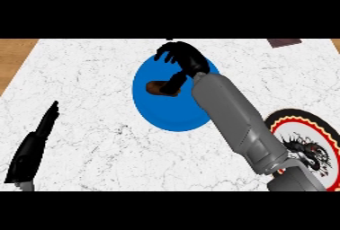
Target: Pick the sweet potato from the plate and place it in the plate
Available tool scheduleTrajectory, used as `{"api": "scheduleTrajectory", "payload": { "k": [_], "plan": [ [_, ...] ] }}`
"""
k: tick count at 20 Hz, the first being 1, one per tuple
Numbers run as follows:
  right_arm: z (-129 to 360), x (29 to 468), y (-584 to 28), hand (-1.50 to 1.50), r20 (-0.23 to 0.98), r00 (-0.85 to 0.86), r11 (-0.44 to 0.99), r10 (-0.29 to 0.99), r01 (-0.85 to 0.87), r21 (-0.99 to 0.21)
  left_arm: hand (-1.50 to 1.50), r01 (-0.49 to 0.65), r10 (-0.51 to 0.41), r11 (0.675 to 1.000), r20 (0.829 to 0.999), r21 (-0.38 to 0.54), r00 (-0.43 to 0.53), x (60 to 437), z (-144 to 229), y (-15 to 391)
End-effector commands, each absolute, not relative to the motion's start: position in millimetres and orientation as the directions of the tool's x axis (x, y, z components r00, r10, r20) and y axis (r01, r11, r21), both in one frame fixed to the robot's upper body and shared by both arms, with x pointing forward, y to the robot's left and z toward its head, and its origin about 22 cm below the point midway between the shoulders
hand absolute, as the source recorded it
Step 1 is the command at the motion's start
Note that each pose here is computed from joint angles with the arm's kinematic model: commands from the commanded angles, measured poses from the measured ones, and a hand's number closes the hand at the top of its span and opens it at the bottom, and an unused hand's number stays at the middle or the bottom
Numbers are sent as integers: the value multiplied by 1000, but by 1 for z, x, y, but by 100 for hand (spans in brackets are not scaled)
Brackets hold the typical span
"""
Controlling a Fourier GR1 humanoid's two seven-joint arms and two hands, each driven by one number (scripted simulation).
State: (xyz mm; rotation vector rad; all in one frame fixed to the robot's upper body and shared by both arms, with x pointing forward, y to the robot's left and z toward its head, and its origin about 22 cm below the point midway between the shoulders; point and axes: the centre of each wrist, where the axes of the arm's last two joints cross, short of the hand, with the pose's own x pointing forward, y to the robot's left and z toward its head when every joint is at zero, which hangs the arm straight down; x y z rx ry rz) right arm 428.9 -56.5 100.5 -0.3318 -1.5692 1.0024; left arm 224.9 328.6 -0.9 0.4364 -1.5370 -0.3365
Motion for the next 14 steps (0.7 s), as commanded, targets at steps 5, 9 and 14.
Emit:
{"api": "scheduleTrajectory", "payload": {
  "k": [5, 9, 14],
  "plan": [
    [113, 436, -64, -150, 833, -271, 818, 482, -200, -539, 0, -82, -482, 872, 876, 482, 25, 220, -6, 342],
    [117, 444, -84, -150, 887, -209, 895, 413, -90, -438, 0, -77, -471, 878, 881, 473, 42, 218, -10, 336],
    [115, 454, -147, -150, 949, -180, 961, 258, -49, -270, 0, -103, -474, 874, 880, 475, 38, 218, -13, 336]
  ]
}}
